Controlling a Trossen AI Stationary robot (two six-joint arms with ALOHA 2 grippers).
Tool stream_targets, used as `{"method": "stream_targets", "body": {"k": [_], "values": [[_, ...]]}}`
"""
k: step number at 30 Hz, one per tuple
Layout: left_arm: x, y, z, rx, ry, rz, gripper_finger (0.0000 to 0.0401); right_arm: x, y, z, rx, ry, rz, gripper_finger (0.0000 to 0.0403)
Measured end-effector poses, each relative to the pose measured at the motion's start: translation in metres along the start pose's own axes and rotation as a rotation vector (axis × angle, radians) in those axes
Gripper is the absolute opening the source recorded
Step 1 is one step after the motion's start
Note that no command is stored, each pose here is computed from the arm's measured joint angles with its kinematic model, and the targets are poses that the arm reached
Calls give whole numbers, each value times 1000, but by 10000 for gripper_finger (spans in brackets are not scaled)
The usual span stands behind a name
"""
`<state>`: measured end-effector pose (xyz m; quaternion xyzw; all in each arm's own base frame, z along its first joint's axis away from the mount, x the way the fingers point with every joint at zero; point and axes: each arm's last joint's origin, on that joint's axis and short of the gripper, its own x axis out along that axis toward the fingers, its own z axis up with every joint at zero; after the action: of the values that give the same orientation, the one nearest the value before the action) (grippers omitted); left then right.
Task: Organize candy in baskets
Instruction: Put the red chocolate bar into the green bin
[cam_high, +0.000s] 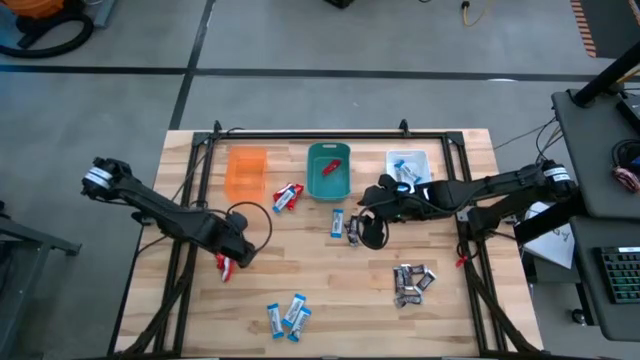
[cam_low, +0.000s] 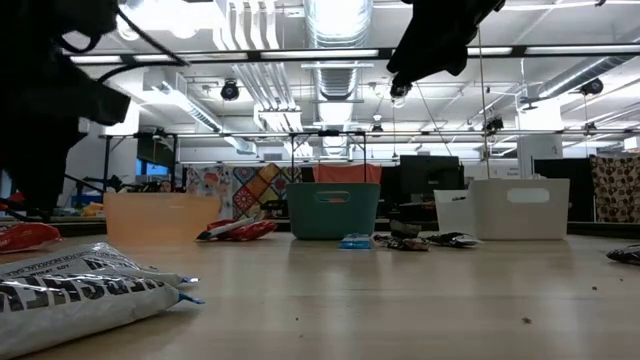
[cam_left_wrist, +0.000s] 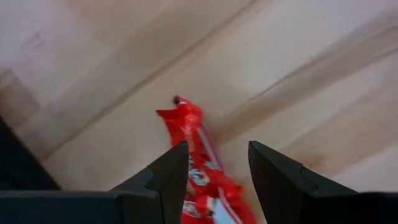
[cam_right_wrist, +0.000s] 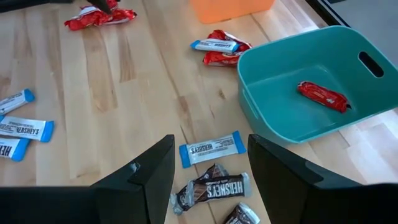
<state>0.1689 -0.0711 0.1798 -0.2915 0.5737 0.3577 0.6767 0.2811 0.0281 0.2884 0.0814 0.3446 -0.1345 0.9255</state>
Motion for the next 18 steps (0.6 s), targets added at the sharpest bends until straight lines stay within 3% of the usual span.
{"method": "stream_targets", "body": {"k": [18], "values": [[33, -11, -3, 34, 35, 196, 151, 1, 0, -1, -1, 3, -1, 194]]}}
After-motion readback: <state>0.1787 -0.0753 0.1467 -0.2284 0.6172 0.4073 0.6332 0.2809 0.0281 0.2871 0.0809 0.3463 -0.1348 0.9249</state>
